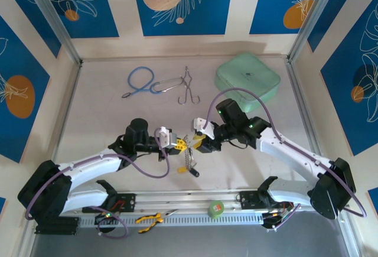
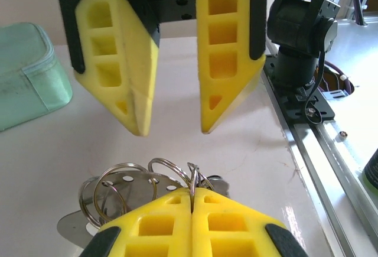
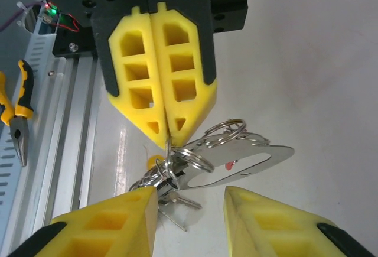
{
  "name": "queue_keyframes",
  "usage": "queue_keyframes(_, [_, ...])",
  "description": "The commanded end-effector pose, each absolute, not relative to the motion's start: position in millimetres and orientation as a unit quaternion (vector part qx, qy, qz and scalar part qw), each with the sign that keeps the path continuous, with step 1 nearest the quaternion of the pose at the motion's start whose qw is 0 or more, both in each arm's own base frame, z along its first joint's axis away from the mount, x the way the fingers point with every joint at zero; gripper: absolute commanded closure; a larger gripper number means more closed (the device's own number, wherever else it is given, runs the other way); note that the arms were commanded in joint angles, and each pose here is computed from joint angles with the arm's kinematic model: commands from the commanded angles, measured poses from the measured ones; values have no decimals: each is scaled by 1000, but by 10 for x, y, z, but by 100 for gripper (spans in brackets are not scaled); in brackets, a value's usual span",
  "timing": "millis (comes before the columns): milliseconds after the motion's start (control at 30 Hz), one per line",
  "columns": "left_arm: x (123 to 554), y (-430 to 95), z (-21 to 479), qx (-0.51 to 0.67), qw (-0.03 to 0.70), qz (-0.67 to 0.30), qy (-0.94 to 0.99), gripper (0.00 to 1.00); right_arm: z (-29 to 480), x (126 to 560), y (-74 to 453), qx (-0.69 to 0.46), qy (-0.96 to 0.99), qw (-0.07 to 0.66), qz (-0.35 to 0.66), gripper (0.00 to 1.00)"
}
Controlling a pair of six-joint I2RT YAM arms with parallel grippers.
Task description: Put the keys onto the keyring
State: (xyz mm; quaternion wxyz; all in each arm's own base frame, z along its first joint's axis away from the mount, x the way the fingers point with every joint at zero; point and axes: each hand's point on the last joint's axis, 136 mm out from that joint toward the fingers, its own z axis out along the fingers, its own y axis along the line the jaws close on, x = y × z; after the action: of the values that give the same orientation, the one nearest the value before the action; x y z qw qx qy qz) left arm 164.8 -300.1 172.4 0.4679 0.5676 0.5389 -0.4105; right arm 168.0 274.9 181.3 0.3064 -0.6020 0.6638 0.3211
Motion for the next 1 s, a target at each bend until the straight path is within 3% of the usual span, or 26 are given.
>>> queue_keyframes(0, [1629,-3036,1842,564,491,-421,514,100,1887,1600,2791,-584,657,311,361,65])
queue_keyframes(567, [1603,-3038,1870,566,490,-426,508,100,1710,1656,2780,-581,669,311,343,67])
queue_keyframes(967, [1594,-3044,1898,568,491,-428,503,100,1704,1619,2844,-597,654,308,348,80])
